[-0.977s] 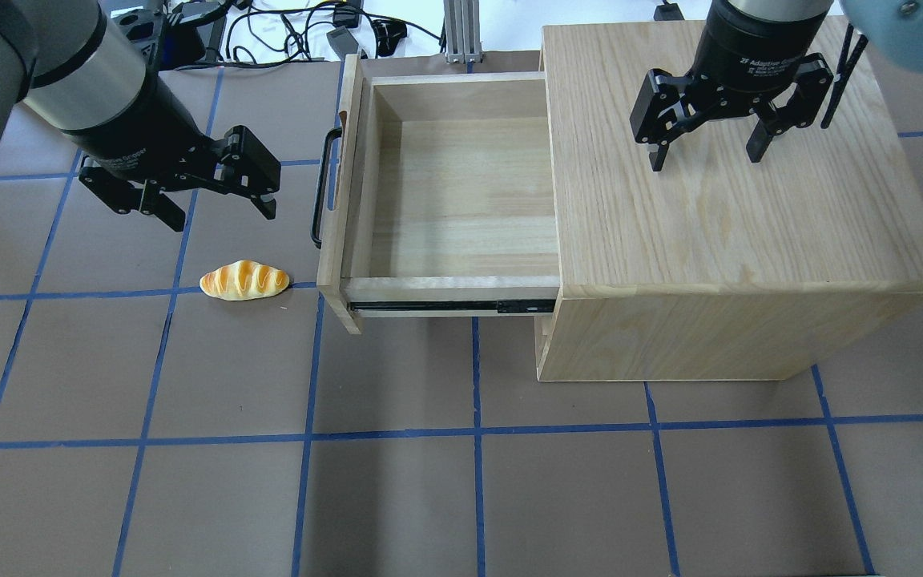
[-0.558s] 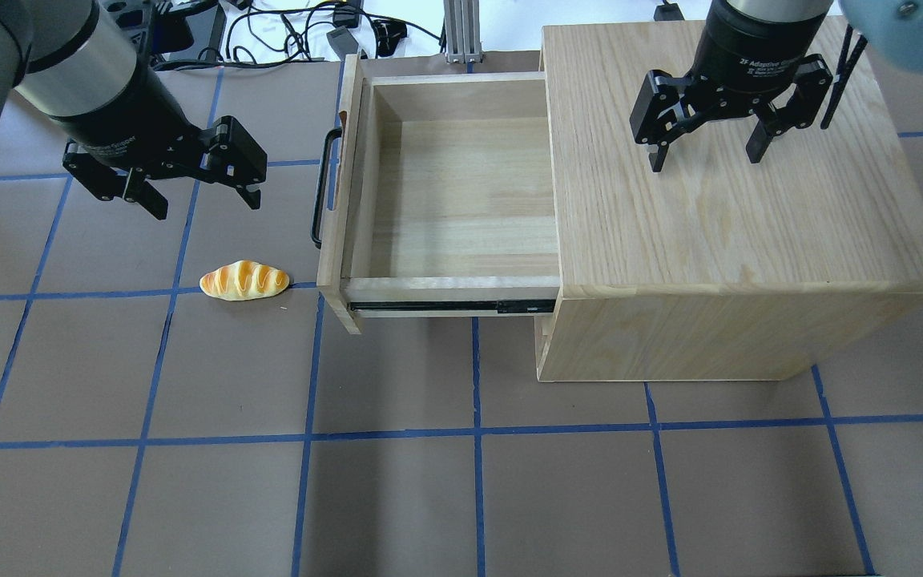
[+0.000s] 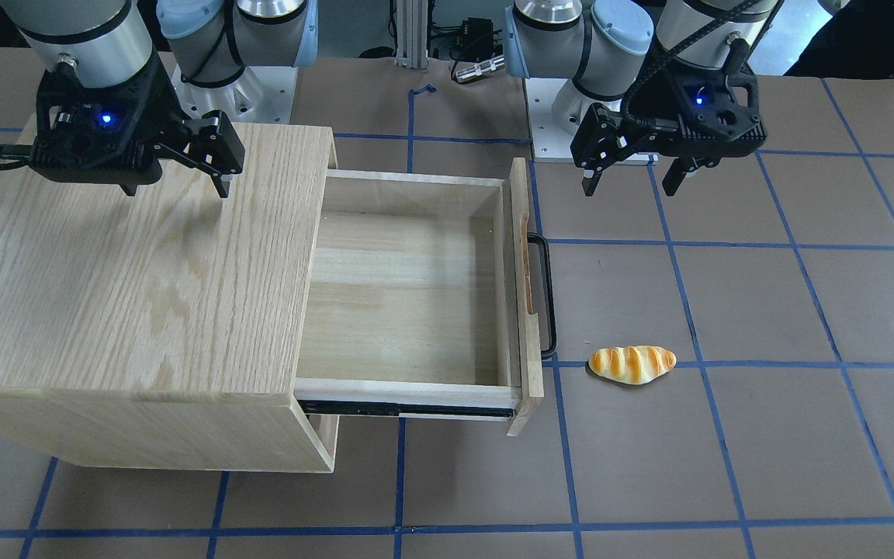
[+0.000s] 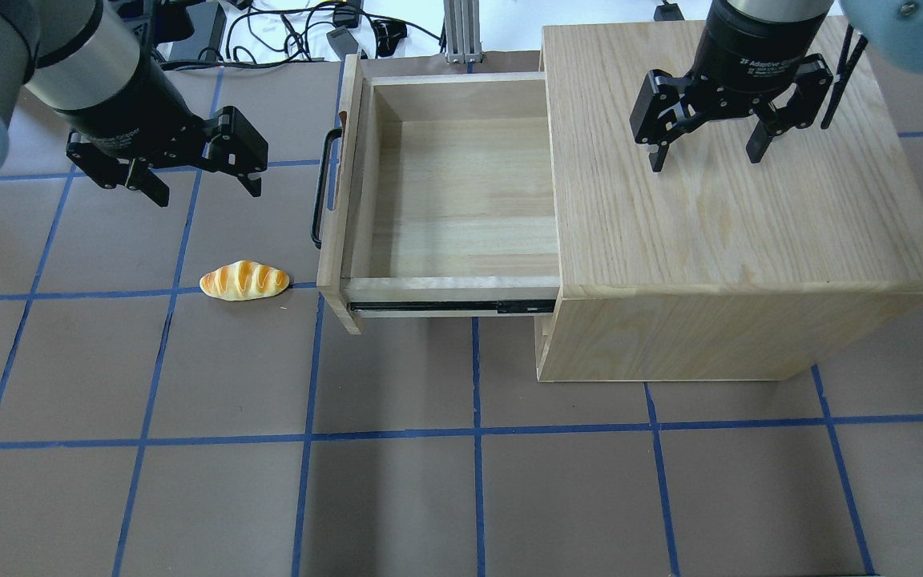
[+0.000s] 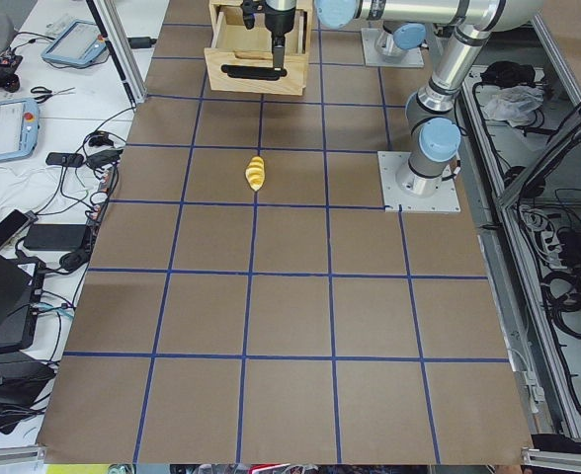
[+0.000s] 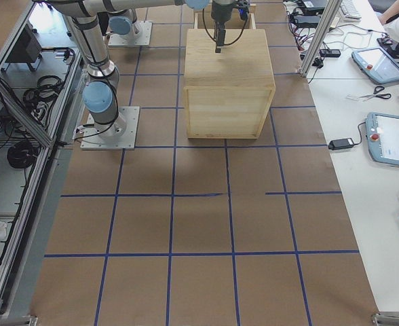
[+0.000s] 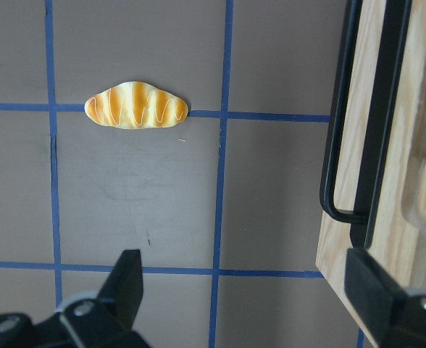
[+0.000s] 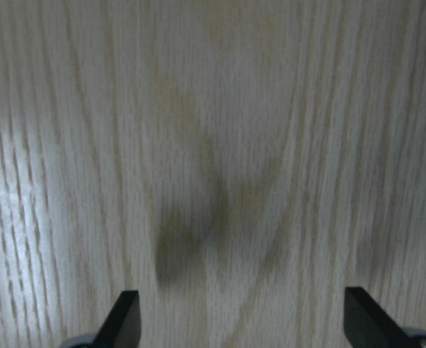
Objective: Open upper drawer
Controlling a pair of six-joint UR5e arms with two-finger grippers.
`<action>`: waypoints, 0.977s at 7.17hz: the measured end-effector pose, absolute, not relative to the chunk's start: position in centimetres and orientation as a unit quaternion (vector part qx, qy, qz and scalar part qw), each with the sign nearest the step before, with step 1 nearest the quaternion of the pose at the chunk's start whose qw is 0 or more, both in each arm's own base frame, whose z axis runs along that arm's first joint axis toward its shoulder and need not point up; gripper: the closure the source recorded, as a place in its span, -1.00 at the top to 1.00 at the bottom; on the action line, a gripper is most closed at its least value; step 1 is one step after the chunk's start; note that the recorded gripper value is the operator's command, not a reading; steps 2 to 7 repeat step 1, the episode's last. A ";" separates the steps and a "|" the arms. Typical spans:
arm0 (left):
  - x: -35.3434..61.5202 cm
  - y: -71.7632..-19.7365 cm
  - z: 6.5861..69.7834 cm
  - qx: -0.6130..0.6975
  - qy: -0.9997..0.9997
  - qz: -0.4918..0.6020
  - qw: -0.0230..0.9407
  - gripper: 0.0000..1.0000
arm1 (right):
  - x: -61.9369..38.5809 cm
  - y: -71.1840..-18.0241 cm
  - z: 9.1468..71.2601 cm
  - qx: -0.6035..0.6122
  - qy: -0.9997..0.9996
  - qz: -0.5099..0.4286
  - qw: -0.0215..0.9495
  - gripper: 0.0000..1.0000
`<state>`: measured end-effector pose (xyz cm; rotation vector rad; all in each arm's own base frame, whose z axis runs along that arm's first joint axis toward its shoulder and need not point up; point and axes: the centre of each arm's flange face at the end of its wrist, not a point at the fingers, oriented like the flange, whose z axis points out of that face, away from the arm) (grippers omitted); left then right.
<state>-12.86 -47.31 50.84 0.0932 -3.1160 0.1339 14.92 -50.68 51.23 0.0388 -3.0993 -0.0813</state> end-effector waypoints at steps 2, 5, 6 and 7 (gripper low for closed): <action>-12.9 -47.3 50.9 0.030 -0.999 0.043 0.011 1.00 | 14.9 -50.7 51.2 0.013 -0.999 -0.026 0.020 1.00; -12.9 -47.3 50.9 0.030 -0.999 0.043 0.011 1.00 | 14.9 -50.7 51.2 0.013 -0.999 -0.026 0.020 1.00; -12.9 -47.3 50.9 0.030 -0.999 0.043 0.011 1.00 | 14.9 -50.7 51.2 0.013 -0.999 -0.026 0.020 1.00; -12.9 -47.3 50.9 0.030 -0.999 0.043 0.011 1.00 | 14.9 -50.7 51.2 0.013 -0.999 -0.026 0.020 1.00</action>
